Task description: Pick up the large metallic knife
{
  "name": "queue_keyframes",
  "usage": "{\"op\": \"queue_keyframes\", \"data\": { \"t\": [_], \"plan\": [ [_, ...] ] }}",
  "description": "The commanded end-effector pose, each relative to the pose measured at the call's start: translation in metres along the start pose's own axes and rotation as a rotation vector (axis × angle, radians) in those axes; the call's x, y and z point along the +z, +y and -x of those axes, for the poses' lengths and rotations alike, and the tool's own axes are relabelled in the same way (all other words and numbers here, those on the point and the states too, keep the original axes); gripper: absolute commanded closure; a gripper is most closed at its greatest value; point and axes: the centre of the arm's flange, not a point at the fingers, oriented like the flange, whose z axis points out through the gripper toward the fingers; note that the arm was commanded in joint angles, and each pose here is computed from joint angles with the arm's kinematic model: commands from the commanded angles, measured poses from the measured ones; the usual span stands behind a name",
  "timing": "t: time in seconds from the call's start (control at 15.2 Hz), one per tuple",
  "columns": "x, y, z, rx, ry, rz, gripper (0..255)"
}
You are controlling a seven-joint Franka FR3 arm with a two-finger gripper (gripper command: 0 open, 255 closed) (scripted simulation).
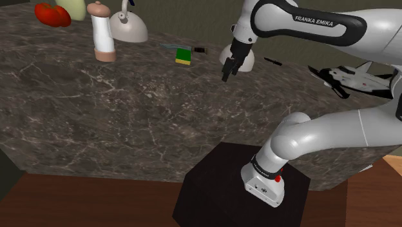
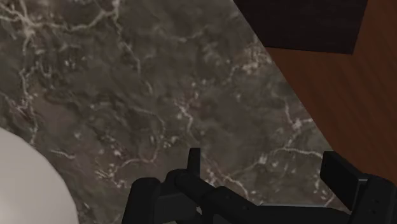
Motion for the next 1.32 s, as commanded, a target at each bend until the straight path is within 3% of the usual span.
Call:
{"op": "queue_keyframes", "data": {
  "t": [0.0,1.25],
  "plan": [
    [0.0,0.0,0.0,0.0,0.0,0.0,0],
    [-0.041,0.073,-0.239,-0.302,-0.061,0.072,0]
  ]
}}
